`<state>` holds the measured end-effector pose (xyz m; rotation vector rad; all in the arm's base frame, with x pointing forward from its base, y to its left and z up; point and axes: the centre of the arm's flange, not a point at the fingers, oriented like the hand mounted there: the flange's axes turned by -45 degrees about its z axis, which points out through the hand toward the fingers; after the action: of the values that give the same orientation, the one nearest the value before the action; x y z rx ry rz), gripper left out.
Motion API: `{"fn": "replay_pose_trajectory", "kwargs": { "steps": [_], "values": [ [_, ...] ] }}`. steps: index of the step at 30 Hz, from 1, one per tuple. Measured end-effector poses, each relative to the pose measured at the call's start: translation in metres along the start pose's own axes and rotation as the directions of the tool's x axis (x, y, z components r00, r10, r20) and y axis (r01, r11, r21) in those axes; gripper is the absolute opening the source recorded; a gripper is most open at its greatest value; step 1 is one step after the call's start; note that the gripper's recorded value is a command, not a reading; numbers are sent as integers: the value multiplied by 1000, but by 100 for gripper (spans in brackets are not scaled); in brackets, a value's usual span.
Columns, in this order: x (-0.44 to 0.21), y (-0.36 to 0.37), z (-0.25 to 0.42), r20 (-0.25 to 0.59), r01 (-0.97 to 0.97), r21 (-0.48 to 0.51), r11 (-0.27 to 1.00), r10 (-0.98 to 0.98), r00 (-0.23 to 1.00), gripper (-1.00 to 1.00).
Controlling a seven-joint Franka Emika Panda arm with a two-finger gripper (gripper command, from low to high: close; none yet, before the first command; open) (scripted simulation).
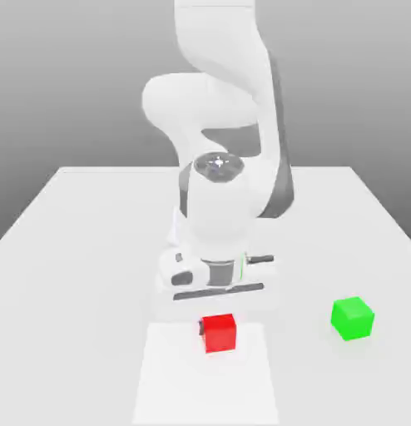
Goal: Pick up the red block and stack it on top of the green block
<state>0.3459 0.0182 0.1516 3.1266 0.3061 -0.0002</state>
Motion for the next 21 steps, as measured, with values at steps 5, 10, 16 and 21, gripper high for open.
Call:
{"fn": "replay_pose_trajectory", "kwargs": {
  "steps": [5,10,16,21],
  "values": [
    [1,0,-40,0,0,0,1000,0,1000,-100],
    [14,-49,-66,-1,172,-2,985,-172,985,-100],
    [21,-154,-82,-2,491,-2,871,-491,871,-100],
    [3,-239,-90,0,701,-1,713,-701,713,-100]
  ]
}}
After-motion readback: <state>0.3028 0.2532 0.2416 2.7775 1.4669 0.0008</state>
